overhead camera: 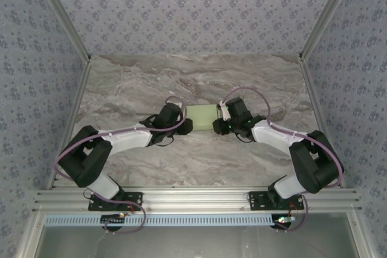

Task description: Fold the paper box

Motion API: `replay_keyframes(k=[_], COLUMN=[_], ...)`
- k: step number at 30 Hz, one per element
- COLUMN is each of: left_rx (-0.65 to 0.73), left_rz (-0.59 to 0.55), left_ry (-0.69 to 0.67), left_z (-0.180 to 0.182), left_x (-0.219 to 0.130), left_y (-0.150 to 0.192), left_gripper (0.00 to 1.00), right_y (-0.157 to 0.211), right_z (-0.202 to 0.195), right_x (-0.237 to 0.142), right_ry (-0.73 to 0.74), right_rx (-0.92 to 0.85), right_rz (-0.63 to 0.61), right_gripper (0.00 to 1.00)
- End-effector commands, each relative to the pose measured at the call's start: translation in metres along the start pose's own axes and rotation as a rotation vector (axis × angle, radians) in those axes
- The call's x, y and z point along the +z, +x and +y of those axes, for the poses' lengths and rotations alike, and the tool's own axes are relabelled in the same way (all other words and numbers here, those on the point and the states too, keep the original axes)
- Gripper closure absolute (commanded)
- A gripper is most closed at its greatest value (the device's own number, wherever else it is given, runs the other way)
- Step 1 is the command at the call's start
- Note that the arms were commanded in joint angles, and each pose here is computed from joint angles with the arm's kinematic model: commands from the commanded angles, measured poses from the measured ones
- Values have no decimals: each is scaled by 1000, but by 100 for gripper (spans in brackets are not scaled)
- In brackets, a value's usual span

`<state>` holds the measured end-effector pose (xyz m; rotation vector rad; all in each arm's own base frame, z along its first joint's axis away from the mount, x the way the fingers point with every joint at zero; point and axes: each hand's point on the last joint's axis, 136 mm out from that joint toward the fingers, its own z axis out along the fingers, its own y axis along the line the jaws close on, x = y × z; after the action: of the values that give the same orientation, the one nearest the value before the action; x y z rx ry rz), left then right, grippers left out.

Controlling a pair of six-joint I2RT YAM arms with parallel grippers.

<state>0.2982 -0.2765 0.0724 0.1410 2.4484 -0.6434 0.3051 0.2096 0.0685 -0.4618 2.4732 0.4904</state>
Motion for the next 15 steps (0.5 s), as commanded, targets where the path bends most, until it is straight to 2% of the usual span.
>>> replay_keyframes(k=[1,6,11,15], left_rx=[25,-29,-63,-70], left_rz=[-20,-48,12,30], left_ry=[20,30,96,99], left_z=[-9,2,0,0], left_x=[-10,-15,3,16], left_y=[-12,-29,-38,-44], left_gripper=[50,42,40,40], right_y=[-11,-27,-40,-46], right_z=[5,0,-6,-15], right_x=[-9,-17,0,14], right_ry=[-2,-47,-120,-155], right_rx=[-44,15,128,189], right_rz=[-5,-35,-28,-28], right_gripper=[58,48,48,48])
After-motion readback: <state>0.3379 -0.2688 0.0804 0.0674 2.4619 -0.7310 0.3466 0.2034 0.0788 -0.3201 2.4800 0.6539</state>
